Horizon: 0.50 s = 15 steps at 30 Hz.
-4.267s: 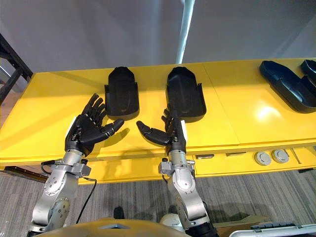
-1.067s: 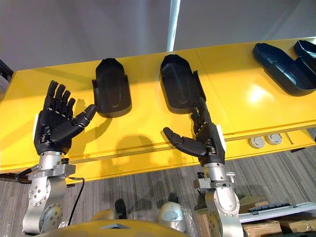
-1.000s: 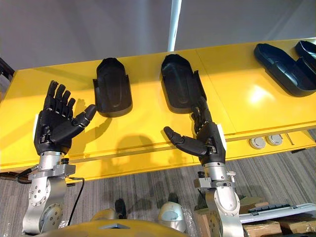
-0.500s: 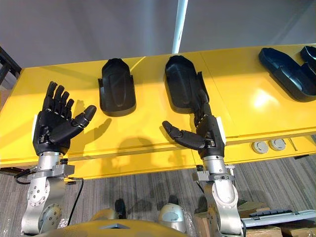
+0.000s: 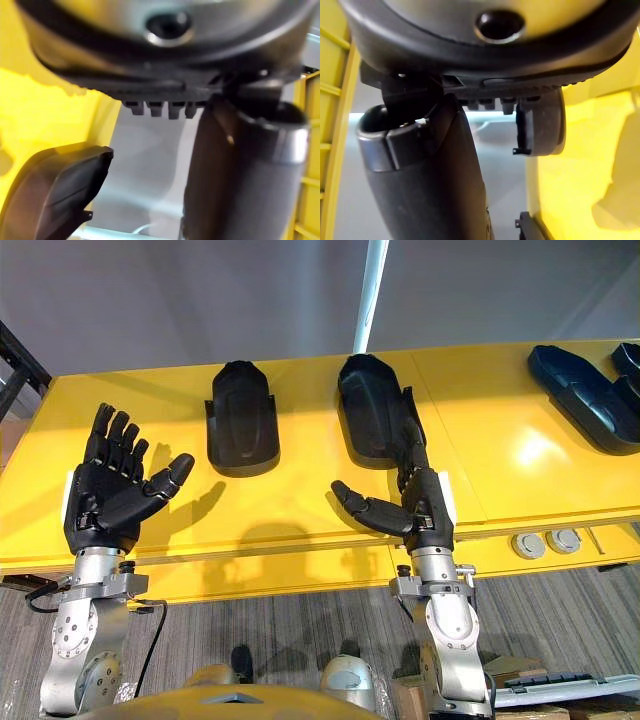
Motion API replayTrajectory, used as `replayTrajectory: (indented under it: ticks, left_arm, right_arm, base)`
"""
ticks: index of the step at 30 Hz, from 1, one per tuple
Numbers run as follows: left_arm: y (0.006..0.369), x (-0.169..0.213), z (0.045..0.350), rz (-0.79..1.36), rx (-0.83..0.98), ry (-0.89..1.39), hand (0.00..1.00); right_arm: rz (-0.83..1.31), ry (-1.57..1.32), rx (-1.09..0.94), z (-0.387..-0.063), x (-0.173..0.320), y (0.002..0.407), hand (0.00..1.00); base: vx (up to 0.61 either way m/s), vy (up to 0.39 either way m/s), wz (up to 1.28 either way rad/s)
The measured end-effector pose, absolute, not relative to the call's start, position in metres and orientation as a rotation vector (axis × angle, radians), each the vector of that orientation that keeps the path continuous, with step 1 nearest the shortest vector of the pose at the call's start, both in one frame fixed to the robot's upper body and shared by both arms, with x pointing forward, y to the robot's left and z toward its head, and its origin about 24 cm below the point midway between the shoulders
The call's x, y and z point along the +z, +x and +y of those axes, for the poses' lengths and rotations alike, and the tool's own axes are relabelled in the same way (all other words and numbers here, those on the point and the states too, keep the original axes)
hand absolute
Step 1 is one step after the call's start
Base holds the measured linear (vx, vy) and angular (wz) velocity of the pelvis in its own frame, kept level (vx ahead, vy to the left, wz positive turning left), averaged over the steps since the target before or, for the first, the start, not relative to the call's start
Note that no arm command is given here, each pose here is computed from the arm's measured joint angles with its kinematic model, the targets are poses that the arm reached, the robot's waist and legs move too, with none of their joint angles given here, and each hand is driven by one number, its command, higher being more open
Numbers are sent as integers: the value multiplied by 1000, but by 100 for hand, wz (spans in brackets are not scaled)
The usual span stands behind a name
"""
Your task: Walk over and take three plastic housings, then place them on the shelf
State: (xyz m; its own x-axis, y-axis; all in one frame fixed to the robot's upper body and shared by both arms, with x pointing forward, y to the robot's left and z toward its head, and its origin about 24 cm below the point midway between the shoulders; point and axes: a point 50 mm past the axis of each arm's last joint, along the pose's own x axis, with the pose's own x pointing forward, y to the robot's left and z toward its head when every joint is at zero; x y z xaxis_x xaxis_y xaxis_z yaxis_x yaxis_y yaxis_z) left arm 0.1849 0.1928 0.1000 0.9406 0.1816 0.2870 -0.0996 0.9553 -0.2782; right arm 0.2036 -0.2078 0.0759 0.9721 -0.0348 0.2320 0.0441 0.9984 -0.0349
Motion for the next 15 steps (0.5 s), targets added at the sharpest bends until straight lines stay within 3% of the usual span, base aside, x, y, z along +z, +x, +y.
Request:
replayTrajectory:
  ticks: [15]
  left_arm:
    - [186, 96, 193, -300, 118, -225, 100]
  right_arm:
    - [-242, -36, -67, -211, 76, 214, 100]
  base:
    - [-6, -5, 3]
